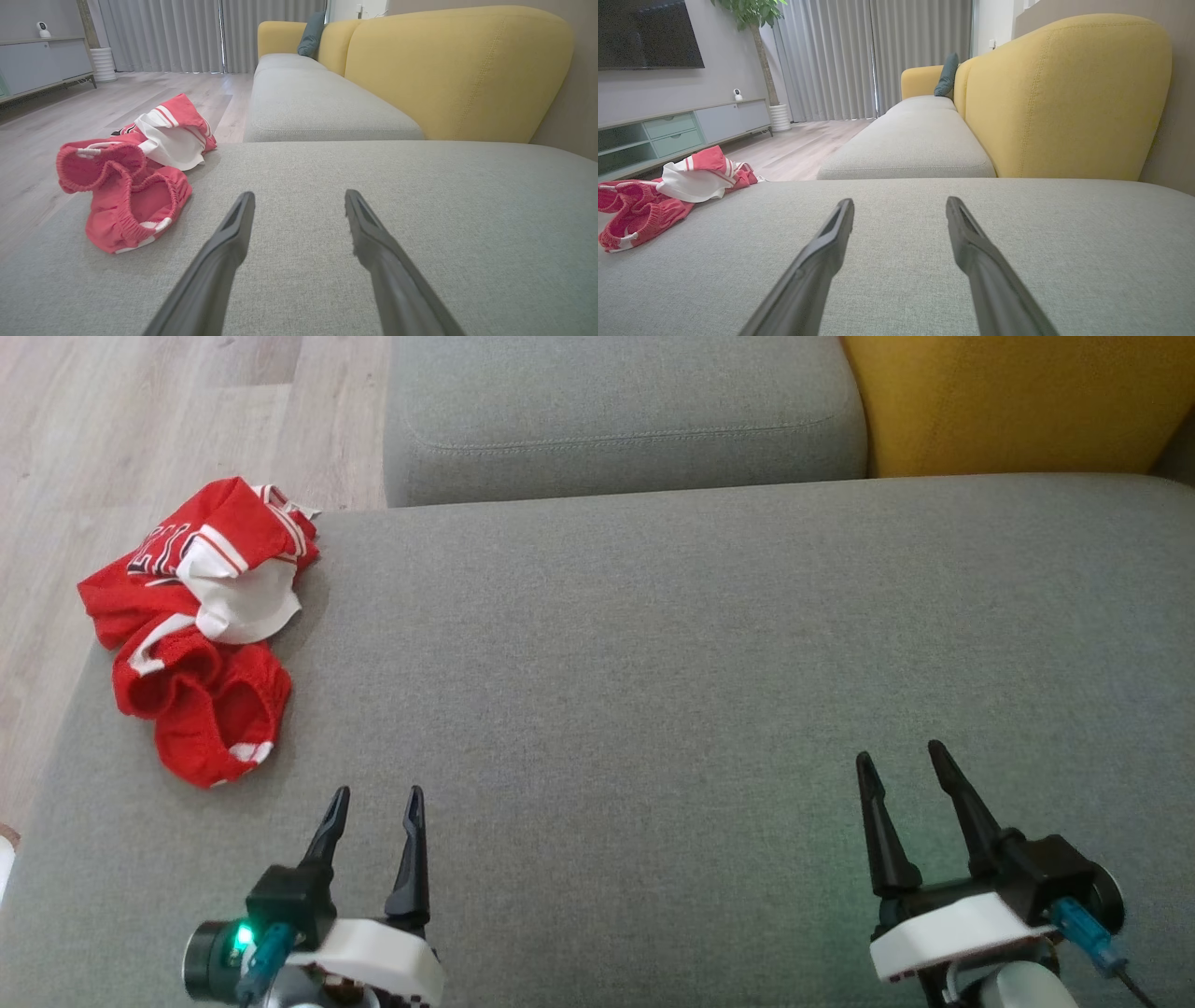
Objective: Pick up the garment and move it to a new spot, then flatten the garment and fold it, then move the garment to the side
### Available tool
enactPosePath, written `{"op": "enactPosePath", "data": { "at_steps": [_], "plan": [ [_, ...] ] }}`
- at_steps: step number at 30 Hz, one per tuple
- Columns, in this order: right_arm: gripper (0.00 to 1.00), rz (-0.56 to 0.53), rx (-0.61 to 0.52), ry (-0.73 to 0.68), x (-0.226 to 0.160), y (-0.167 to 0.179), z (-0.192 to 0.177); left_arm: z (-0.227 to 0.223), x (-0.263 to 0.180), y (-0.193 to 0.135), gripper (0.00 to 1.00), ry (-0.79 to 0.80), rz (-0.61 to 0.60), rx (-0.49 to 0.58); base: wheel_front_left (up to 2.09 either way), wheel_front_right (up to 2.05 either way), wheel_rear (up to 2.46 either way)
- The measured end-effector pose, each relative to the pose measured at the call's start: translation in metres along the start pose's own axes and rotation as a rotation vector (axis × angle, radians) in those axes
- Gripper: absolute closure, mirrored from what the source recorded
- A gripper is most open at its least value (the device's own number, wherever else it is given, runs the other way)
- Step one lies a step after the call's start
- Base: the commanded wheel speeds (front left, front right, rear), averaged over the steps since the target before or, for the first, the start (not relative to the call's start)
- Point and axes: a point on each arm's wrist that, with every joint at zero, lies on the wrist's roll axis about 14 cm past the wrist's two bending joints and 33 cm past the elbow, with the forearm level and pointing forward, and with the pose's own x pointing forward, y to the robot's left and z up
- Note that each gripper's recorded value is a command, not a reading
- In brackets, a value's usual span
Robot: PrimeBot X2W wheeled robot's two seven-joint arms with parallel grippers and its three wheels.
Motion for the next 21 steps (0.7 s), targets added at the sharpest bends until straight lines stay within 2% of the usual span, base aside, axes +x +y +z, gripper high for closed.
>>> {"op": "enactPosePath", "data": {
  "at_steps": [21],
  "plan": [
    [0.00, -0.017, 0.009, 0.006, -0.0006, -0.0051, -0.0020, -0.0032, -0.0001, 0.0029, 0.00, 0.011, 0.010, -0.008, 0.00, 0.00, 0.00]
  ]
}}
